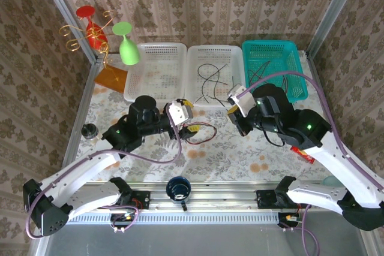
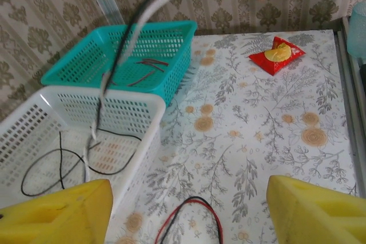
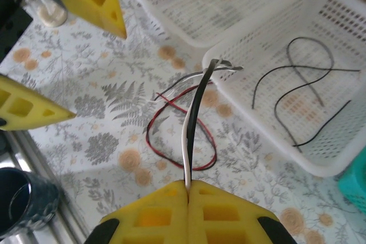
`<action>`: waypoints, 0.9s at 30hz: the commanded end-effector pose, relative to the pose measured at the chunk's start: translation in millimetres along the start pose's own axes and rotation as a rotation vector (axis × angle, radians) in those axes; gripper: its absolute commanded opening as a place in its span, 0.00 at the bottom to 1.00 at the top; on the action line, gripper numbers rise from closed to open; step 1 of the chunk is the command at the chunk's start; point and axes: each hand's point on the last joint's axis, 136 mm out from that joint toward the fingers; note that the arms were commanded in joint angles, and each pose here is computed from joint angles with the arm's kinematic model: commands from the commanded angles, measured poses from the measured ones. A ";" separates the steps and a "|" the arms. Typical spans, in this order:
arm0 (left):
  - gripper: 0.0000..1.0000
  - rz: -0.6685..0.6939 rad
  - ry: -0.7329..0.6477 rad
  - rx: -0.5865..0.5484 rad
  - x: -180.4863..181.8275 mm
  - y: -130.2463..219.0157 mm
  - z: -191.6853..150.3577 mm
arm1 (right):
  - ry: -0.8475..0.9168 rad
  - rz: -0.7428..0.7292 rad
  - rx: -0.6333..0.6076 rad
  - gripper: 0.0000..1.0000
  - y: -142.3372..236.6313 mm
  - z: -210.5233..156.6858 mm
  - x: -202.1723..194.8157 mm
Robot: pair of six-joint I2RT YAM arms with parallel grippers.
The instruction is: Untangle the cables
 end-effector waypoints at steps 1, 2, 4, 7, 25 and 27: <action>0.69 0.004 -0.091 -0.046 9.3 0.7 22.5 | 0.006 0.068 0.078 0.00 -11.1 -16.4 10.4; 0.68 -0.005 -0.099 -0.044 8.7 -1.9 22.7 | -0.004 0.077 0.085 0.00 -14.0 -17.9 11.6; 0.66 -0.022 -0.123 -0.031 6.8 -10.7 22.3 | -0.018 0.105 0.105 0.00 -19.5 -21.9 16.5; 0.61 -0.028 -0.179 -0.038 3.1 -24.4 22.6 | -0.031 0.124 0.137 0.00 -26.2 -28.5 19.4; 0.11 -0.144 -0.170 -0.134 -12.4 -57.7 23.3 | -0.055 0.185 0.136 0.00 -23.0 -33.9 28.9; 0.00 -0.135 -0.162 -0.136 -10.0 -56.1 25.7 | -0.054 0.185 0.131 0.02 -22.9 -33.8 28.4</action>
Point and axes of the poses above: each hand's point on the last joint's axis, 136 mm out from that joint toward the fingers, its own y axis back along the fingers, its own x axis along the line the jaws close on, z = x × y, and after that the axes turned 15 degrees about -y, right-handed
